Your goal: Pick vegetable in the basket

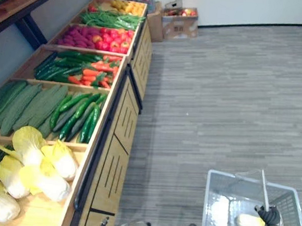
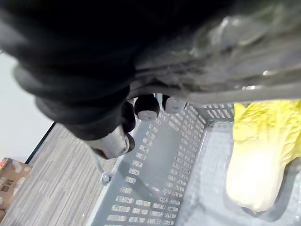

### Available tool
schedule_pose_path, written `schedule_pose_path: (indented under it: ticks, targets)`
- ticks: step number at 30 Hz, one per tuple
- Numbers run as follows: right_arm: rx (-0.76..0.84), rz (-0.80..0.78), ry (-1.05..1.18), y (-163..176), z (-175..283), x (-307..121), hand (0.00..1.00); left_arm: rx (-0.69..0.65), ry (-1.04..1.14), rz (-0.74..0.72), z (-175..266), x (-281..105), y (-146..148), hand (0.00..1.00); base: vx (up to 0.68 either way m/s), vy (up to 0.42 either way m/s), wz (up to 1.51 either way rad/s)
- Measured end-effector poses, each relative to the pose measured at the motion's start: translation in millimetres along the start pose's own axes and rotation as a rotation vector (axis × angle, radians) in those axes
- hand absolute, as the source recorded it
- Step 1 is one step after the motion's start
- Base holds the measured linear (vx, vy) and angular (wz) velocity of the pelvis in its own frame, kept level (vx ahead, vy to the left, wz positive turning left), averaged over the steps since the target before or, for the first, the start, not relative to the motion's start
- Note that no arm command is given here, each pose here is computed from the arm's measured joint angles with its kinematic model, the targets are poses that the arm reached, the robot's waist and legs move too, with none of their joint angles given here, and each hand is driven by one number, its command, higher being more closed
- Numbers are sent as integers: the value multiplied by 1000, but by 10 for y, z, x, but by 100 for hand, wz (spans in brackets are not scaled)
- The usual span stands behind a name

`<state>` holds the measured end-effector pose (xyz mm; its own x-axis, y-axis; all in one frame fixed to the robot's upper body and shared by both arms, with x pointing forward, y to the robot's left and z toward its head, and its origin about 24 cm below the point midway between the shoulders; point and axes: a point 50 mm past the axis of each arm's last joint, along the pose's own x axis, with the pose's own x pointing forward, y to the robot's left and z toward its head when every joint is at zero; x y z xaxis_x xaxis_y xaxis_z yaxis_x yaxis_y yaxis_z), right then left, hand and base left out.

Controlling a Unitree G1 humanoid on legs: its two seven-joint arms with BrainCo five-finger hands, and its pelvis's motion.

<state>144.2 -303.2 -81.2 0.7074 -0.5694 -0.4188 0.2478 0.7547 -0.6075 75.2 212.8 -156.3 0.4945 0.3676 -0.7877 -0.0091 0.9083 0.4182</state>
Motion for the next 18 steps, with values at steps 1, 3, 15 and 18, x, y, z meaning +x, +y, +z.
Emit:
schedule_pose_path:
  ticks: [1, 3, 15, 18]
  targets:
    - [4, -2, -10, 5, 38, 18, 100, 2, 8, -2, -32, -13, -5, 0, 137, 142, -60]
    - [6, -4, -24, 7, 75, 30, 100, 9, 16, -9, -61, -28, -22, 0, 162, 204, -42]
    - [-19, 117, -124, 365, 316, -37, 100, 109, 8, -33, -98, -20, 40, 0, 287, 211, -14]
    - [-23, 117, -113, 358, 281, -43, 100, 150, 16, -17, -135, -25, 79, 0, 409, -3, 43]
